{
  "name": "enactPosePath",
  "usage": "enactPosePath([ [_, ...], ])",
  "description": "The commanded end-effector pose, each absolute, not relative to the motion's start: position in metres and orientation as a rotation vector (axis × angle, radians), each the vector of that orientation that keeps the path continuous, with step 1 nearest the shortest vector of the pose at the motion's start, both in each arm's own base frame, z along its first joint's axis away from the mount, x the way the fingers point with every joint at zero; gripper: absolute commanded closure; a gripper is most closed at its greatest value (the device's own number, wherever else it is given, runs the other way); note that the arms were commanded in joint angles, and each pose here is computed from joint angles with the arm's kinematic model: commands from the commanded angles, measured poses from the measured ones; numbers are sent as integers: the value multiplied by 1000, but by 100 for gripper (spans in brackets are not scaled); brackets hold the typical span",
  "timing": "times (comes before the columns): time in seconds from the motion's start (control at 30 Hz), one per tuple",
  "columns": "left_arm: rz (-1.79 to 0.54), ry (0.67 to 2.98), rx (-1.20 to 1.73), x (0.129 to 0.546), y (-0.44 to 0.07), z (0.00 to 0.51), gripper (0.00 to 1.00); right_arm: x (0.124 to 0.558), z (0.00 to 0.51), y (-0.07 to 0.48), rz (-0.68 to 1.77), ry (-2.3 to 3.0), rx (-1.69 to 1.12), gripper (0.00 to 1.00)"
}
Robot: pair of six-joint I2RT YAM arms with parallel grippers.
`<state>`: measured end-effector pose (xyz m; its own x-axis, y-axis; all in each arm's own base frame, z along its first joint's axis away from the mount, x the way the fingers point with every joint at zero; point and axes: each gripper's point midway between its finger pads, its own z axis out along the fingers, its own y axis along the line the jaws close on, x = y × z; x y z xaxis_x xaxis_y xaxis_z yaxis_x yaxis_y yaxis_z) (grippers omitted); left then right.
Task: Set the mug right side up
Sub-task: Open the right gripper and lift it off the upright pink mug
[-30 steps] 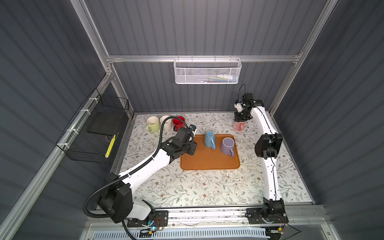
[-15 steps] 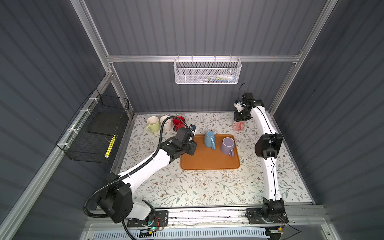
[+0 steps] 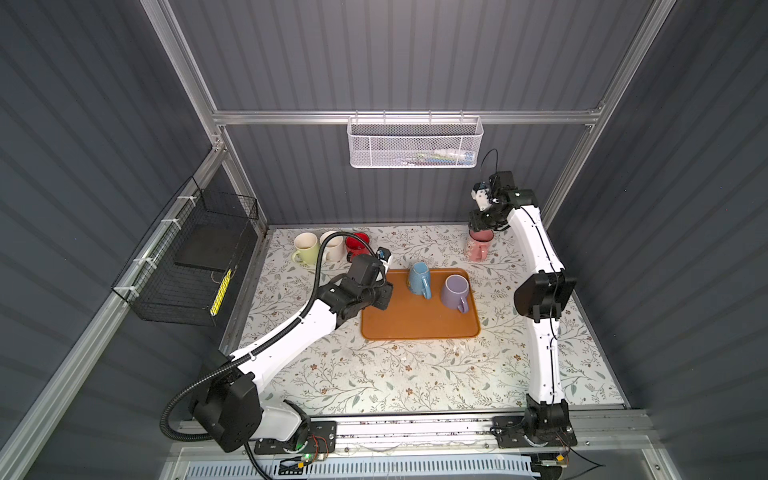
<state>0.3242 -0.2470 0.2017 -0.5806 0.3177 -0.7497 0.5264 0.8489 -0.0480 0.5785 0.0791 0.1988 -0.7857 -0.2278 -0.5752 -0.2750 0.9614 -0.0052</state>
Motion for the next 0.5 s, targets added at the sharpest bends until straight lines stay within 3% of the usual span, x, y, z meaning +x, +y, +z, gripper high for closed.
enactPosePath([
  [0.0, -384, 2206, 609, 317, -251, 213, 55, 576, 225, 76, 63, 2458, -357, 44],
  [0.27, -413, 2155, 629, 313, -263, 222, 54, 547, 251, 85, -42, 2385, -359, 42],
  [0.47, -429, 2121, 664, 312, -281, 226, 54, 497, 276, 89, -95, 2240, -314, 41],
])
